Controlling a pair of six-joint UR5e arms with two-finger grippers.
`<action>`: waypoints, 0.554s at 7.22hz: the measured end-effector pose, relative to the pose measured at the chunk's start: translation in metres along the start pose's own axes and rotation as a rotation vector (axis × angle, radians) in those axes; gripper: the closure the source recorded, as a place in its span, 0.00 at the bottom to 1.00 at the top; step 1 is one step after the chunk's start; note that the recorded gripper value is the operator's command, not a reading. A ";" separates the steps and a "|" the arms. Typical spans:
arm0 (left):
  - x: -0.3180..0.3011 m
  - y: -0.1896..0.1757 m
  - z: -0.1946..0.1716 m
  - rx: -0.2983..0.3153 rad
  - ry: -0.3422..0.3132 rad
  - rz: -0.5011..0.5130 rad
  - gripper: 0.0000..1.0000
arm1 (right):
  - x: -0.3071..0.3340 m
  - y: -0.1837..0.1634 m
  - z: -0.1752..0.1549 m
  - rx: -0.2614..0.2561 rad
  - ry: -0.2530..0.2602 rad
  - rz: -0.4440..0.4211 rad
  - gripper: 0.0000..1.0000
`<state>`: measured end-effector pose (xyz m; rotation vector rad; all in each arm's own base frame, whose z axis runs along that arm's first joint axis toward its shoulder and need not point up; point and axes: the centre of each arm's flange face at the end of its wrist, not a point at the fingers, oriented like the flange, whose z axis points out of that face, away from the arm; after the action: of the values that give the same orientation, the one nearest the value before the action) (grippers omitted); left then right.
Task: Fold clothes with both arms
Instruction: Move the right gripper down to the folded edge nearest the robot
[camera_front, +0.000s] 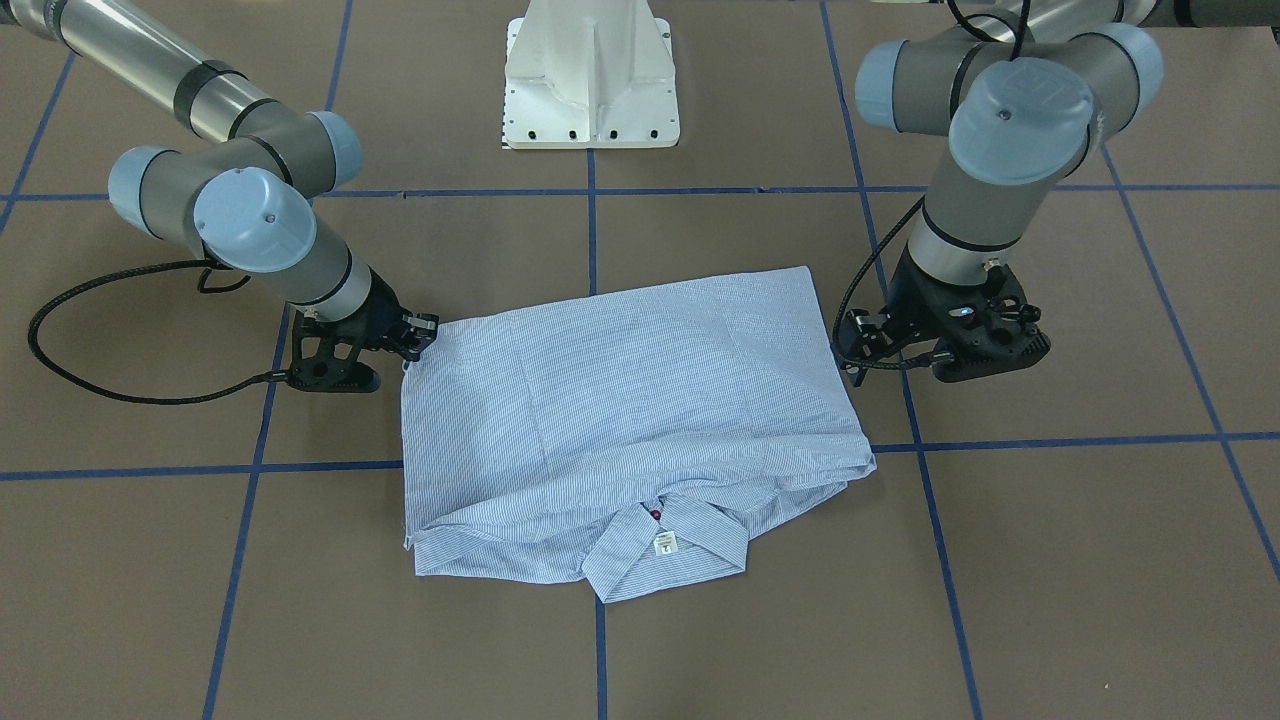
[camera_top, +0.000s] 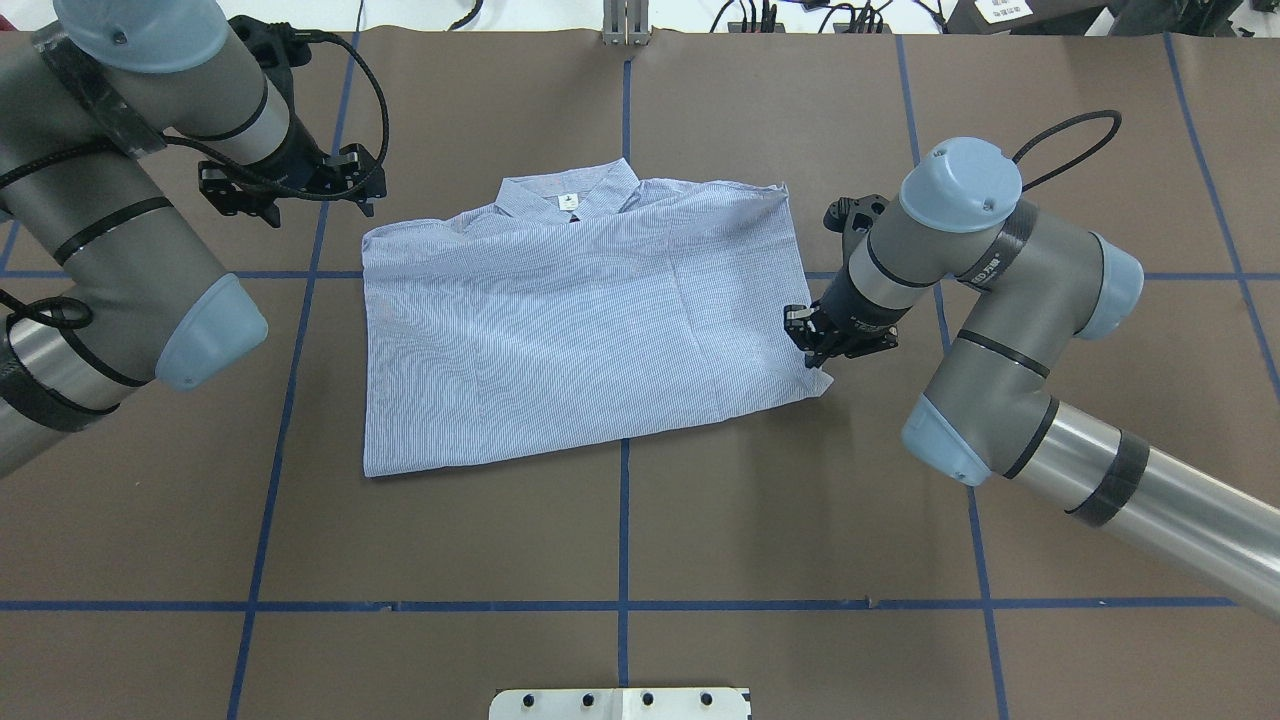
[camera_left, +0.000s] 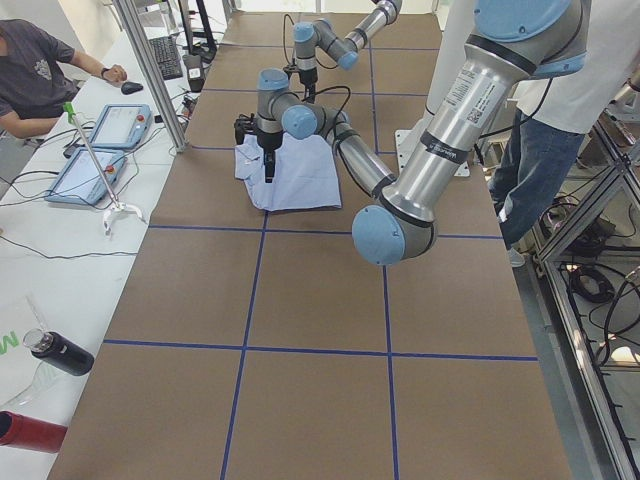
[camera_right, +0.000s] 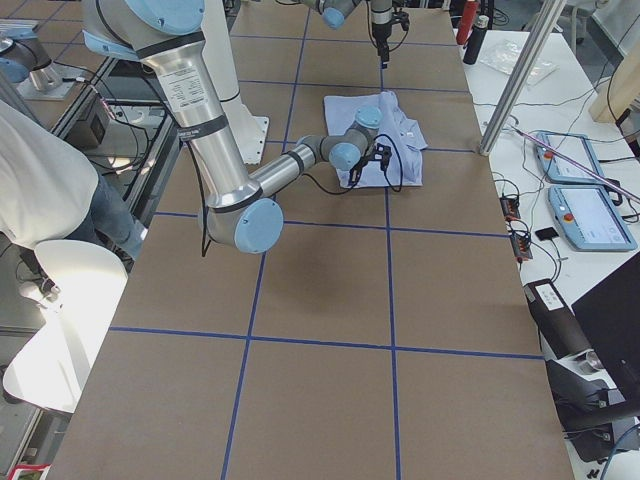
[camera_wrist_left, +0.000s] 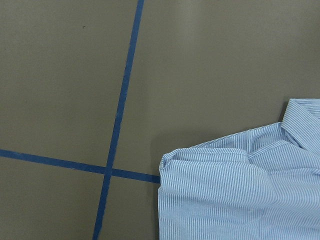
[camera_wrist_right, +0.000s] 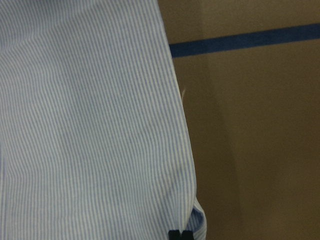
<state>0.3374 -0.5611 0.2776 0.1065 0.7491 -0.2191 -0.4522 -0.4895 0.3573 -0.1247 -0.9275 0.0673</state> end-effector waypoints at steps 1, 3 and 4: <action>0.000 0.000 -0.001 0.002 0.001 -0.001 0.02 | 0.008 0.011 -0.007 -0.018 -0.015 -0.005 1.00; 0.001 0.001 -0.007 0.004 0.000 -0.002 0.02 | 0.034 0.049 -0.017 -0.066 -0.038 -0.025 1.00; 0.001 0.003 -0.011 0.004 -0.002 -0.003 0.02 | 0.044 0.071 -0.019 -0.086 -0.040 -0.038 1.00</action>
<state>0.3312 -0.5565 0.2687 0.1093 0.7468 -0.2240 -0.4114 -0.4154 0.3712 -0.1859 -0.9729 -0.0053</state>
